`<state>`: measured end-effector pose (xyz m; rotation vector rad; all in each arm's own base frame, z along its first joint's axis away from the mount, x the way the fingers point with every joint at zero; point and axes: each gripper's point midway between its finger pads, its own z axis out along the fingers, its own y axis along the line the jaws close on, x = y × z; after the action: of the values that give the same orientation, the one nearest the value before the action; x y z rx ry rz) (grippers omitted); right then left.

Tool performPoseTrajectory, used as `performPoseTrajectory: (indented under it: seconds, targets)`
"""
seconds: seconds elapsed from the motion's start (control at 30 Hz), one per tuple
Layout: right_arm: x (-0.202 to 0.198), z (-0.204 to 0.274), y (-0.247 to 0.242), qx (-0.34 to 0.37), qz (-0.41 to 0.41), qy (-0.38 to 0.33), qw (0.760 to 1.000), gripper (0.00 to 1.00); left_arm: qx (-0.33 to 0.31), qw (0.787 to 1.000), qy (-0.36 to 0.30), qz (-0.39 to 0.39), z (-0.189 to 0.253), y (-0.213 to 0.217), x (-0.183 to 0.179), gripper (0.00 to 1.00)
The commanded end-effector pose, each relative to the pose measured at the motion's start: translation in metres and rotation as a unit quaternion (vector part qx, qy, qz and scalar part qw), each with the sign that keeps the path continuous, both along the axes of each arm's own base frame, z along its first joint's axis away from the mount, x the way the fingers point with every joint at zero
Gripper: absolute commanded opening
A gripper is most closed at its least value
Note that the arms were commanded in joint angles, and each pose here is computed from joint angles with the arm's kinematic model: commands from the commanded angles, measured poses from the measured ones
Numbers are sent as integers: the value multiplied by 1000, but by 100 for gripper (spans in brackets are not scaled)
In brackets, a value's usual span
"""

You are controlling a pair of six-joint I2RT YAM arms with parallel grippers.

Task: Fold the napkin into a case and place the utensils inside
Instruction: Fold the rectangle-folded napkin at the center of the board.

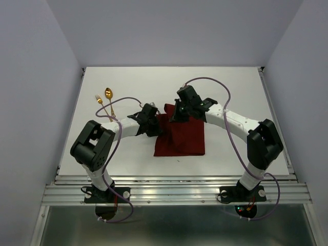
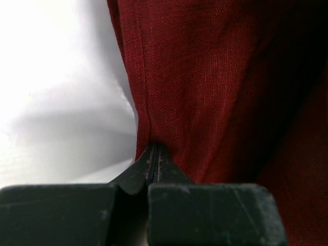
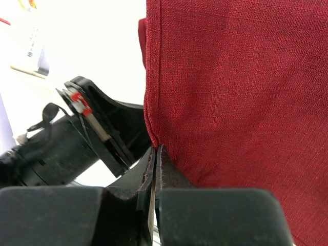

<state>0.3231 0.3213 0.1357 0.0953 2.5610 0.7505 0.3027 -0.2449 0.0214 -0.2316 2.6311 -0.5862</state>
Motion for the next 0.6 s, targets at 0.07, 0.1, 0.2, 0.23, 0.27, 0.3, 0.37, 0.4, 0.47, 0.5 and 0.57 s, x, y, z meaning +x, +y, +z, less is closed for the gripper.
performPoseTrajectory:
  seconds: [0.07,0.1,0.2,0.23,0.27,0.3,0.37,0.4,0.47,0.5,0.57]
  targets:
    - [-4,32,20,32,22,-25,999,1,47,998,28,11,7,23,-23,0]
    - [-8,30,23,32,27,-23,999,1,53,998,25,13,10,25,-22,0]
    - [-12,25,26,27,30,-17,999,1,58,998,7,7,23,28,-16,0]
    - [-12,24,25,26,29,-17,999,1,56,998,6,2,25,29,-17,0]
    - [-12,24,25,25,28,-17,999,1,52,999,4,3,27,31,-16,0]
    - [-13,23,24,24,27,-16,999,1,49,999,1,7,30,35,-16,0]
    - [-13,22,22,22,26,-17,999,1,49,999,1,9,30,41,-18,0]
    - [-13,23,22,22,26,-18,999,1,49,999,-1,12,31,44,-18,0]
    - [-14,19,20,19,25,-16,999,1,48,999,-4,20,32,51,-17,0]
    - [-15,18,20,18,26,-13,999,1,50,998,-2,24,30,55,-18,0]
    - [-16,18,20,18,25,-12,999,1,56,998,5,27,24,60,-20,0]
